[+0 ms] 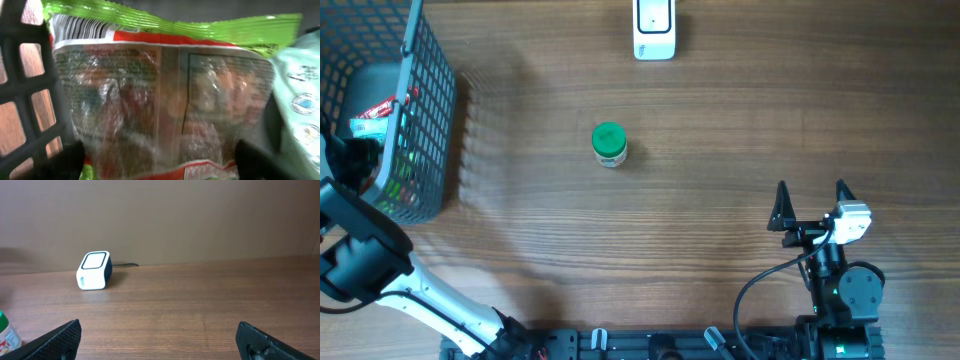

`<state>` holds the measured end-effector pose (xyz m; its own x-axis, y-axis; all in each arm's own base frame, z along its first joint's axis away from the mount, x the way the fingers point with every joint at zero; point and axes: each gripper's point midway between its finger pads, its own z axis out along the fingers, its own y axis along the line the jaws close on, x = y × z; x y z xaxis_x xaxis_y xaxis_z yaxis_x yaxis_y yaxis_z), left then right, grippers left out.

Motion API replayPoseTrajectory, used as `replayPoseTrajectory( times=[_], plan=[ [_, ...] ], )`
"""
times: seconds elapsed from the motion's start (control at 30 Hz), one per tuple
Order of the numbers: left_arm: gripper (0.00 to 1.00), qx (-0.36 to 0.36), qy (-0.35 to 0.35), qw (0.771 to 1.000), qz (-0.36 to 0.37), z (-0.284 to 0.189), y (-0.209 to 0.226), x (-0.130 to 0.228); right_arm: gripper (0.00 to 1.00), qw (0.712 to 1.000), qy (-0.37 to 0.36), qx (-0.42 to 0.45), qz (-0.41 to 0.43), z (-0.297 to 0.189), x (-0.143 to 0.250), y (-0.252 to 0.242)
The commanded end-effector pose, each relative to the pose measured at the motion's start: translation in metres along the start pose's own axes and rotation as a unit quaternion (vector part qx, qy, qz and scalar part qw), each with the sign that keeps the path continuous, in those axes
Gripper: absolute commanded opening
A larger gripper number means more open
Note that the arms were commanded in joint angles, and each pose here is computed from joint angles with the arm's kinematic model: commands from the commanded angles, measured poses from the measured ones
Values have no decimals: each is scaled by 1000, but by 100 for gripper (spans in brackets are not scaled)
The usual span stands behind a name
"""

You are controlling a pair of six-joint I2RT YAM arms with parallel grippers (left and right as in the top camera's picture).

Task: Scan the item barcode
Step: 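Grasp the green snack bag in the basket with the left gripper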

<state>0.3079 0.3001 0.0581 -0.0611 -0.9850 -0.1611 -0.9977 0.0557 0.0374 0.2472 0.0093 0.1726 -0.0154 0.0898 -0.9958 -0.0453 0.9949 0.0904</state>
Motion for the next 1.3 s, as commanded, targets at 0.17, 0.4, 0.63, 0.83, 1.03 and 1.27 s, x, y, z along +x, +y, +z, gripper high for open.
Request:
replayPoseTrajectory(
  times=[0.17,0.4,0.63,0.83,1.03,1.27],
  plan=[
    [4,-23,16,1000,6,16,8,4,100,1000,0,-7,7,0,0,2],
    [4,-9,2,1000,-1,-12,11,-2,100,1000,0,-7,7,0,0,2],
    [4,64,-70,995,-19,-110,9,-28,99,1000,0,-7,7,0,0,2],
    [4,160,-160,973,-41,-222,17,-40,100,1000,0,-7,7,0,0,2],
    [4,255,-231,937,-62,-315,36,-32,100,1000,0,-7,7,0,0,2],
    [100,225,-201,952,-57,-287,30,-32,100,1000,0,-7,7,0,0,2]
  ],
)
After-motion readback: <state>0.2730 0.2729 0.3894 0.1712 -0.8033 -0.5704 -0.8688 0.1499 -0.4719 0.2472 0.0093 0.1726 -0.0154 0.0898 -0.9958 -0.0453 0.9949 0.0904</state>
